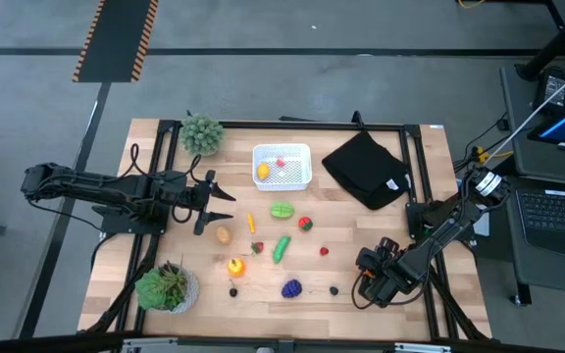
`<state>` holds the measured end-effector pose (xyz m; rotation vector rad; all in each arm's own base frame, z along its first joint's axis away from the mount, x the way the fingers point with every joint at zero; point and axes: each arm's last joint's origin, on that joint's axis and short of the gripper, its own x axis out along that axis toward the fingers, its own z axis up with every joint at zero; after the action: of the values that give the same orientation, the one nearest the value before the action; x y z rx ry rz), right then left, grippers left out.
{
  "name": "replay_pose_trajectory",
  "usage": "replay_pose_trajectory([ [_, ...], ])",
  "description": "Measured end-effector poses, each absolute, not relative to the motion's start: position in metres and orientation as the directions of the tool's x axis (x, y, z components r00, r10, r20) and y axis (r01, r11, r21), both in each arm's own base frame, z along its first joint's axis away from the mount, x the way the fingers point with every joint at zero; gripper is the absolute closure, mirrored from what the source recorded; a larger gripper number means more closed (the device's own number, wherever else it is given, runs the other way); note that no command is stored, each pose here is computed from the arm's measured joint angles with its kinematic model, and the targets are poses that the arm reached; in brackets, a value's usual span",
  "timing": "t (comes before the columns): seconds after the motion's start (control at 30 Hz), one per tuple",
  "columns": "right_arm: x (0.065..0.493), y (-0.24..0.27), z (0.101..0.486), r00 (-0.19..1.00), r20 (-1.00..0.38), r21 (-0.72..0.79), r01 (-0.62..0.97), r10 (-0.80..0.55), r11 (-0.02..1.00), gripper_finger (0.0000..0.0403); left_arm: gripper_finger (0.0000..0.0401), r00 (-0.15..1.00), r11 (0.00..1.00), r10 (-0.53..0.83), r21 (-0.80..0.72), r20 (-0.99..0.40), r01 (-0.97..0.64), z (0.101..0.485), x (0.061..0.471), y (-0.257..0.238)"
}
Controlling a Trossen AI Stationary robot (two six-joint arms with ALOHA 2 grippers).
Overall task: Pick and placing Produce into tupperware
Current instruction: Put the pumpkin into the white bin
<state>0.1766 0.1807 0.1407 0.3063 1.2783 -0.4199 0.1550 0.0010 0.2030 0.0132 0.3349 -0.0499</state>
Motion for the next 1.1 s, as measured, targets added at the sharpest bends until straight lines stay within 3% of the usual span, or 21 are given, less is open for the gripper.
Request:
replay_pose_trajectory([
  [0.37, 0.178, 0.178, 0.144, 0.240, -0.960, -0.012, 0.480, -0.144, 0.877, 0.0160, 0.0170, 0.943, 0.999, -0.047, 0.005, -0.329, 0.051, 0.203, 0.155, 0.001],
  [0.73, 0.196, 0.171, 0.161, 0.343, -0.899, -0.054, 0.531, -0.273, 0.846, 0.0161, 0.0170, 0.943, 0.999, -0.047, 0.005, -0.330, 0.051, 0.203, 0.155, 0.001],
  [1.1, 0.216, 0.164, 0.203, 0.468, -0.844, 0.024, 0.520, -0.262, 0.854, 0.0166, 0.0170, 0.943, 0.999, -0.047, 0.006, -0.331, 0.052, 0.203, 0.155, 0.001],
])
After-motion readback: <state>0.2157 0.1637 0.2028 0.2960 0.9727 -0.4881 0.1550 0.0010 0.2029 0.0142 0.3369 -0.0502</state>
